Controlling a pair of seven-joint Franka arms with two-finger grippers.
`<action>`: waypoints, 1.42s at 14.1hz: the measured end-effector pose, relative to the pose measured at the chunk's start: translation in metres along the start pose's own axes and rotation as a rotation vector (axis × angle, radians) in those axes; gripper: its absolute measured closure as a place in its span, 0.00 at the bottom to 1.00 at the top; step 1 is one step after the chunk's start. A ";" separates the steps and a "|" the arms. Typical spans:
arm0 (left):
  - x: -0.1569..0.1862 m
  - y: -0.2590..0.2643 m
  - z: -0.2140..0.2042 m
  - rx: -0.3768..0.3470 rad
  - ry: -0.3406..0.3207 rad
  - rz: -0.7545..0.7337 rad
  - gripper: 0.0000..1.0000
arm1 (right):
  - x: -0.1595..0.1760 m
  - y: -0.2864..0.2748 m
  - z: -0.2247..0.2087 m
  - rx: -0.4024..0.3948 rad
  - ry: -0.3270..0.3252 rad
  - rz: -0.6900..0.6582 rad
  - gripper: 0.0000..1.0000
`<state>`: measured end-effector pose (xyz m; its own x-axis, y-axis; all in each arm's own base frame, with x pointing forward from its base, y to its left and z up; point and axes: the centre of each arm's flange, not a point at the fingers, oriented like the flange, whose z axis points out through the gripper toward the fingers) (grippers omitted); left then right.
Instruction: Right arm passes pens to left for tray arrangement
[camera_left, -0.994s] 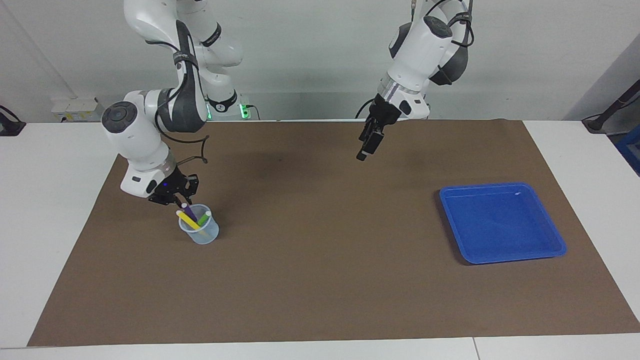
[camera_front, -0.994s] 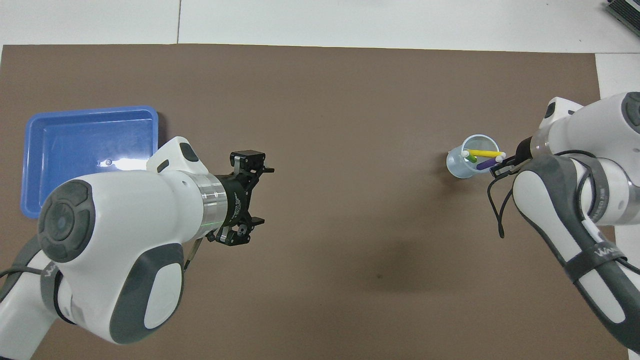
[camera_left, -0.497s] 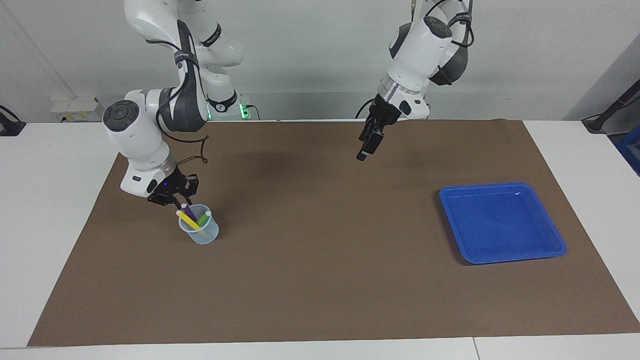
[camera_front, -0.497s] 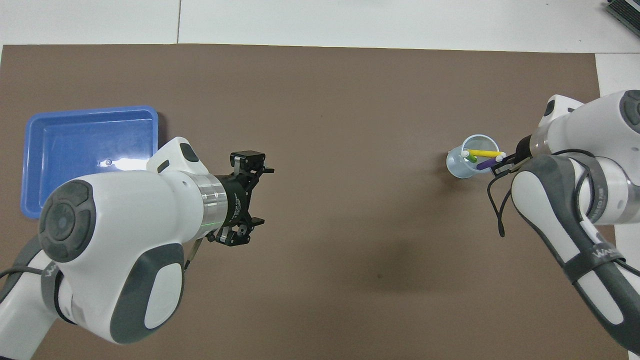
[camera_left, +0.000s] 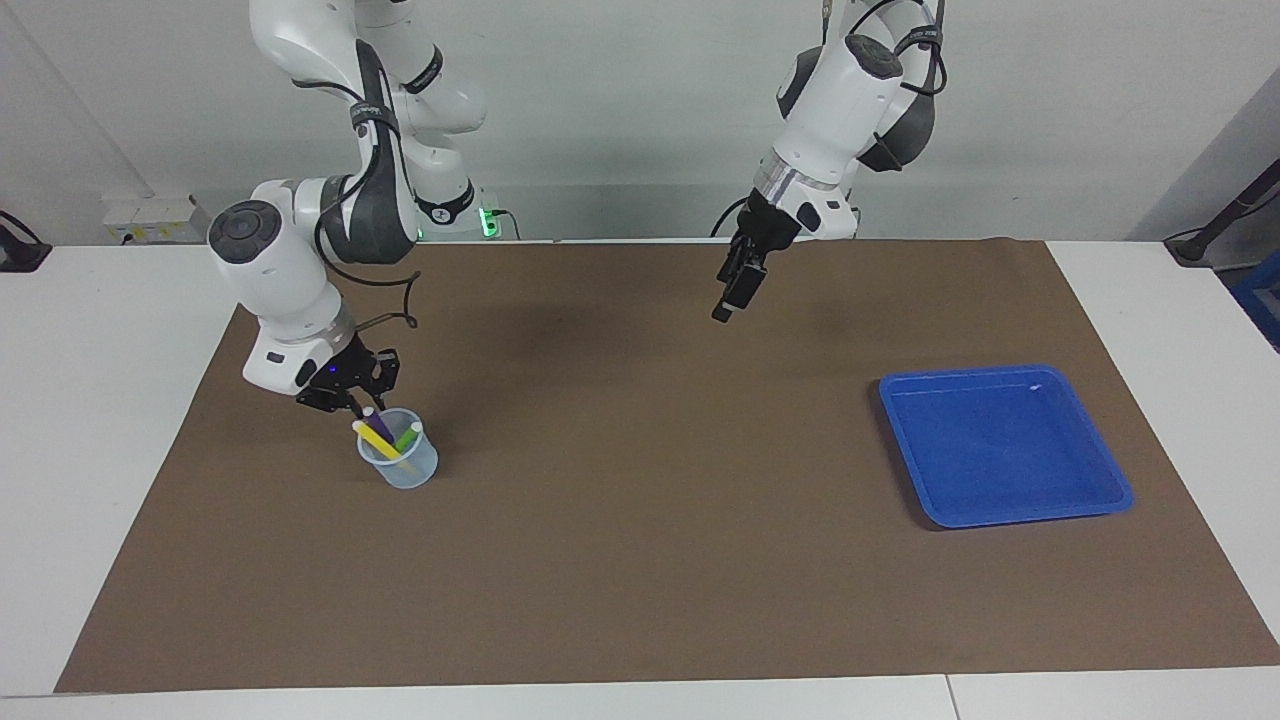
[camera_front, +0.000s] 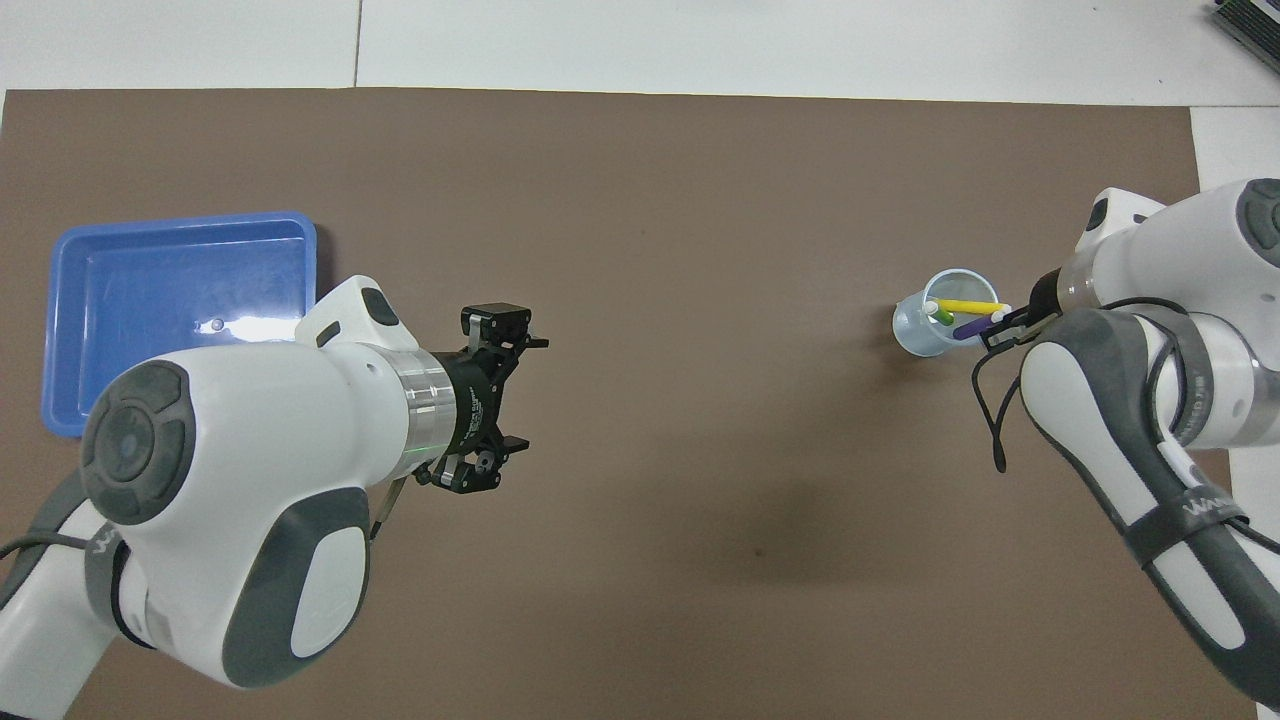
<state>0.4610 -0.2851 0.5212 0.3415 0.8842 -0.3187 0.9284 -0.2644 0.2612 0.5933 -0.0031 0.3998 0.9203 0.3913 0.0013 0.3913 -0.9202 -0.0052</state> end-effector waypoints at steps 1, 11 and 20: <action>0.000 0.000 0.000 0.000 0.000 0.000 0.00 | 0.002 0.000 -0.001 -0.002 0.002 0.001 0.69; 0.000 0.000 0.000 0.000 0.000 0.001 0.00 | 0.014 -0.009 0.004 -0.009 -0.004 0.014 0.70; 0.000 0.000 0.000 0.000 0.000 0.001 0.00 | 0.014 -0.008 0.005 -0.010 -0.005 0.015 0.82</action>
<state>0.4607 -0.2856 0.5211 0.3423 0.8839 -0.3187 0.9281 -0.2653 0.2612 0.6029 0.0096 0.3948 0.9259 0.3777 -0.0035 0.3777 -0.9259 0.0048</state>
